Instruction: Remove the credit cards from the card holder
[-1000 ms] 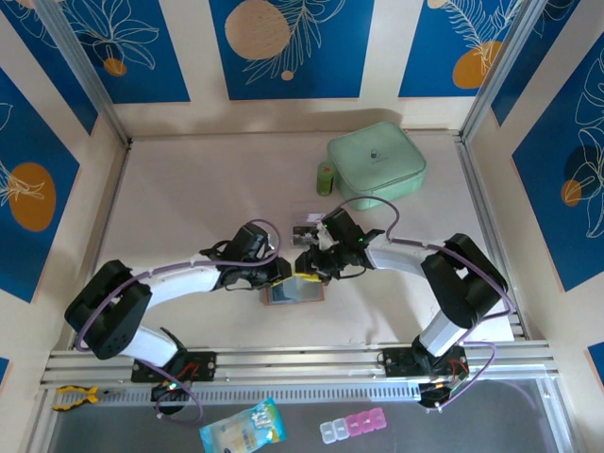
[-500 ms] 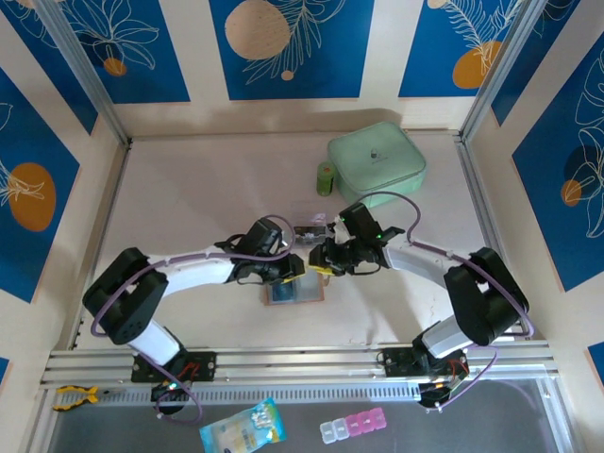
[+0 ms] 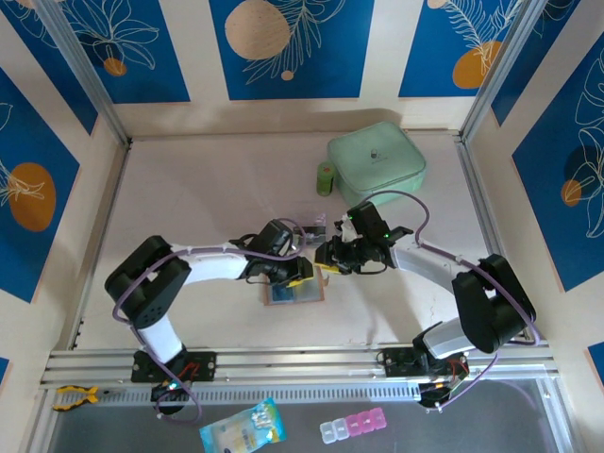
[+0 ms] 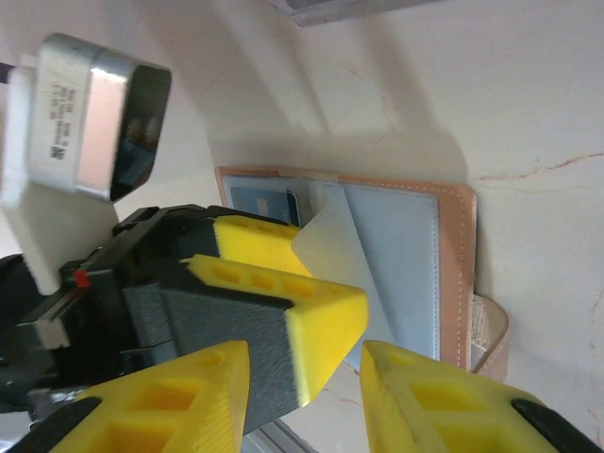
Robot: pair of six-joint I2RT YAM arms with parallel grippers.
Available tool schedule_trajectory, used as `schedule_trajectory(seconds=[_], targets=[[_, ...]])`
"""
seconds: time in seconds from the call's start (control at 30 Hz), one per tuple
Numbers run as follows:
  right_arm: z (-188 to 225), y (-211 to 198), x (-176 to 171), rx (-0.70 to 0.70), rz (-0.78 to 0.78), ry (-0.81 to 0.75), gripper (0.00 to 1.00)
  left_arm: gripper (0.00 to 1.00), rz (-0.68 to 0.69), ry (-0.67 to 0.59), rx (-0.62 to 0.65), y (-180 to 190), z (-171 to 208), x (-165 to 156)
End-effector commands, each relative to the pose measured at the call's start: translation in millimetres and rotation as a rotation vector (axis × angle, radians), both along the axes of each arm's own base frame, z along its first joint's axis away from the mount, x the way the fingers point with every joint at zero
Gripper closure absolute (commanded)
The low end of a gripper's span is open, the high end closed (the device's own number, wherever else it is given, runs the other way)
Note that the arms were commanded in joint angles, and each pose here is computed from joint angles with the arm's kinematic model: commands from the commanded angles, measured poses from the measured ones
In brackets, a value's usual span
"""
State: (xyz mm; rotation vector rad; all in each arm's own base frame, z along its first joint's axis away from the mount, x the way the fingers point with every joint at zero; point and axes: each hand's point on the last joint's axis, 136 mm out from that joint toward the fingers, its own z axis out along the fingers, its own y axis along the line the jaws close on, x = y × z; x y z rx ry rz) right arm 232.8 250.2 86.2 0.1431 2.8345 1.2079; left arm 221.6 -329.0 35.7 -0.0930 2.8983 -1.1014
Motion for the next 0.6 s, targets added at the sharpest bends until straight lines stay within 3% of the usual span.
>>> schedule_trajectory(seconds=[0.0,0.57], targets=[[0,-5,-8,-0.003,0.007,0.008,0.63,0.6,-0.042,-0.006,-0.035,-13,4,-1],[7,-6,-5,-0.004,0.005,-0.006,0.61,0.56,-0.039,-0.069,-0.019,-4,27,-1]])
